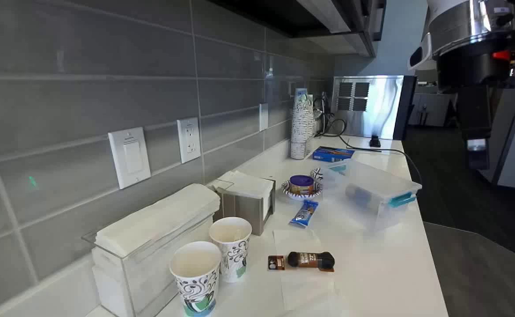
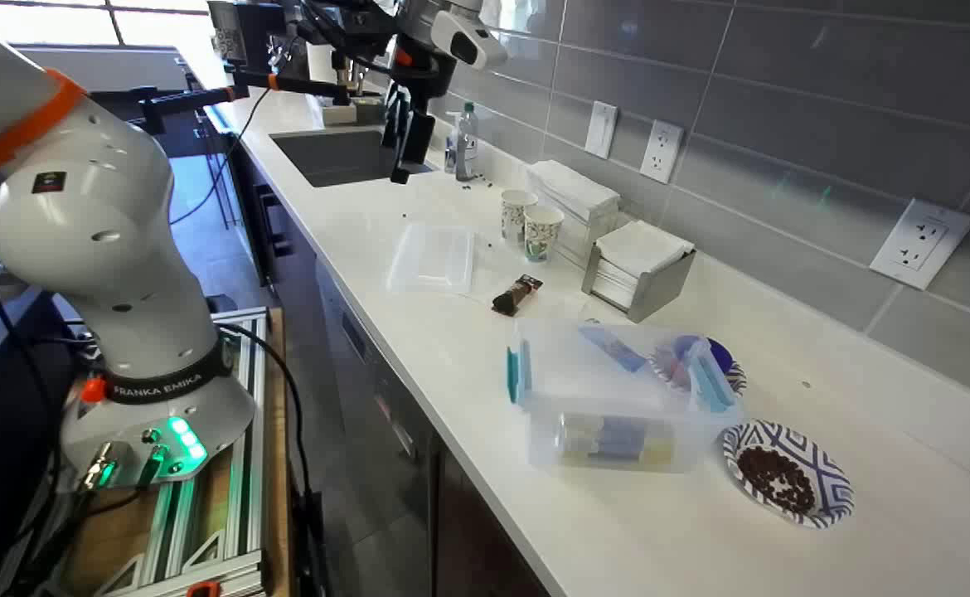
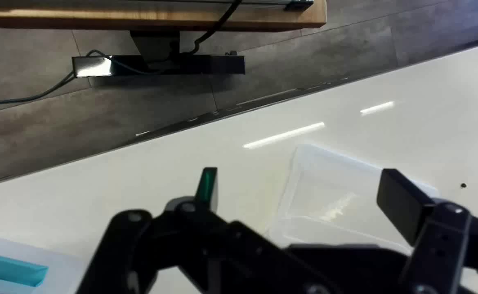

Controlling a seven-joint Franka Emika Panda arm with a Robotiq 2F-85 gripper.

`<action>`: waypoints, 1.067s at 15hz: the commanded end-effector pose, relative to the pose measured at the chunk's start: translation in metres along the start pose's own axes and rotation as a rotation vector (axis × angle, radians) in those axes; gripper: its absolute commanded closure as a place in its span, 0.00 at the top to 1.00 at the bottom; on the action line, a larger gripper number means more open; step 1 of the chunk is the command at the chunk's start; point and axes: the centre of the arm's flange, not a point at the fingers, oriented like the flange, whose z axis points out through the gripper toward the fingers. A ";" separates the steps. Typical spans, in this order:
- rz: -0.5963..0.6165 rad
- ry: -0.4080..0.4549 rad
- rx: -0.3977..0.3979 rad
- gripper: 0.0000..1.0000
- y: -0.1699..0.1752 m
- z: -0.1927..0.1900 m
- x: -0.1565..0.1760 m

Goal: Move the tin out of the bowl and place it in the tote

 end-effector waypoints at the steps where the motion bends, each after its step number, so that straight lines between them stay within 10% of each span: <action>1: 0.000 0.000 0.000 1.00 0.000 0.000 0.000; 8: 0.000 0.000 0.000 1.00 0.000 0.000 0.000; 16: 0.126 0.080 -0.133 1.00 0.075 -0.017 0.081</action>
